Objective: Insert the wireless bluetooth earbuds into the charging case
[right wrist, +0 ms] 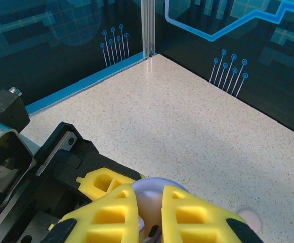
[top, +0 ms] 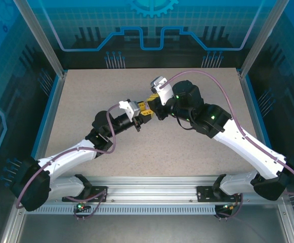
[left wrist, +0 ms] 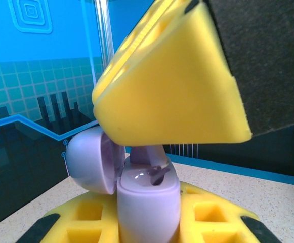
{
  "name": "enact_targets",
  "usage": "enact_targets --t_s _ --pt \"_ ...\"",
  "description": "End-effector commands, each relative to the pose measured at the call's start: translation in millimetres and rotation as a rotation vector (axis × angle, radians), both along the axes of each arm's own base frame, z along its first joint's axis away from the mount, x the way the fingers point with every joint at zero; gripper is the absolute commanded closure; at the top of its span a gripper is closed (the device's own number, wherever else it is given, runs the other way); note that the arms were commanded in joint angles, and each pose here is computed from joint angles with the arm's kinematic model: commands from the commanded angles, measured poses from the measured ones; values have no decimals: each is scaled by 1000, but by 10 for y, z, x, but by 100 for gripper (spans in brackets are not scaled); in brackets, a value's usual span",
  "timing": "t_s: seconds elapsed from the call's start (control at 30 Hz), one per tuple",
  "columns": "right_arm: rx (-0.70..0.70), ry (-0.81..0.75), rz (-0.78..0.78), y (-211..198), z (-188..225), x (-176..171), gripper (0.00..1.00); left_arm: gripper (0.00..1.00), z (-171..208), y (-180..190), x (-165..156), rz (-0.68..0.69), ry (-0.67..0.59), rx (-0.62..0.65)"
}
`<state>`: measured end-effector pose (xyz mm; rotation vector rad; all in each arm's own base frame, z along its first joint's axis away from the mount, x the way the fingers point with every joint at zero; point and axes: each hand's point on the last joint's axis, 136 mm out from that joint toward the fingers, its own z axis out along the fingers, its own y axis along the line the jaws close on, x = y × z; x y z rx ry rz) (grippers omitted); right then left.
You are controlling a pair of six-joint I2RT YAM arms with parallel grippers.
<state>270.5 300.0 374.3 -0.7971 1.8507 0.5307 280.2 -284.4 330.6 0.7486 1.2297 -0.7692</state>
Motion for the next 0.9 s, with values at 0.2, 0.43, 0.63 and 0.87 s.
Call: enact_targets --t_s 0.2,0.43,0.63,0.87 --pt "-55 32 15 -26 -213 -28 86 100 443 18 -55 -2 -84 -83" --pt "-83 21 37 -8 -255 -67 88 100 454 29 -37 9 -79 -87" --pt "-93 15 69 26 -271 -117 88 100 461 39 -19 18 -77 -89" --pt "-106 30 79 58 -328 -124 87 100 454 38 -15 18 -71 -89"
